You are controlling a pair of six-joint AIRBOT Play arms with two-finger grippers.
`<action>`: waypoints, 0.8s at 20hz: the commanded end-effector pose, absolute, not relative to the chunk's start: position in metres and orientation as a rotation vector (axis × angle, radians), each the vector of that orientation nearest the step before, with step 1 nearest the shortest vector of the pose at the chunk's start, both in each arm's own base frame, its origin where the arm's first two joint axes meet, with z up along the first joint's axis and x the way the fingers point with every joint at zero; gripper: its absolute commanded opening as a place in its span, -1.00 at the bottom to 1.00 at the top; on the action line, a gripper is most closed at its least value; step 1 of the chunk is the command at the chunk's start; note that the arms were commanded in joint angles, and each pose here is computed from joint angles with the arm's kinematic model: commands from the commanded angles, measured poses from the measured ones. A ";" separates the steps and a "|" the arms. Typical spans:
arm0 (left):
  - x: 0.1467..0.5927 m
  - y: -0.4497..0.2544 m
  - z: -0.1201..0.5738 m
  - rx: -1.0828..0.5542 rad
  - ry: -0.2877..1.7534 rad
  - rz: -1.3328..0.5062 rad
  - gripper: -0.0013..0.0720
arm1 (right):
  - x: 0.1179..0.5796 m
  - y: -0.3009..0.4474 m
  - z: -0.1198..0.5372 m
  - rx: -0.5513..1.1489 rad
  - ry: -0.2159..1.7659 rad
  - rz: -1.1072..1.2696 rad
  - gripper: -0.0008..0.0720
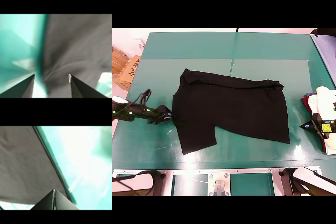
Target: Fold the shirts.
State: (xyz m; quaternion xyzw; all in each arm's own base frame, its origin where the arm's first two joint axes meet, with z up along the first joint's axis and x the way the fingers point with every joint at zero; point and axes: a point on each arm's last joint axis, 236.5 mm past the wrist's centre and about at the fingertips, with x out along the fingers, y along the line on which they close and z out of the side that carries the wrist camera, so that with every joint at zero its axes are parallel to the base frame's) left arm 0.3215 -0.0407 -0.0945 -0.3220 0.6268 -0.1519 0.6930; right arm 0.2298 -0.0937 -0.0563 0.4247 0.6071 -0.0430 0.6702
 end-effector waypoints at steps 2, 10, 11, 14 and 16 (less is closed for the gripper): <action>0.348 -0.063 -0.099 -0.830 1.282 -0.470 0.43 | 0.211 -0.080 -0.076 0.964 1.418 -0.035 -0.30; 0.343 -0.074 -0.101 -0.836 1.300 -0.574 -0.91 | 0.198 -0.043 -0.109 0.931 1.511 0.041 0.18; 0.342 -0.075 -0.098 -0.841 1.301 -0.586 -0.91 | 0.195 -0.037 -0.113 0.923 1.528 0.052 0.18; 0.342 -0.076 -0.098 -0.843 1.302 -0.590 -0.91 | 0.194 -0.024 -0.119 0.886 1.554 0.076 0.18; 0.342 -0.076 -0.098 -0.844 1.302 -0.590 -0.91 | 0.203 -0.022 -0.120 0.874 1.528 0.075 0.18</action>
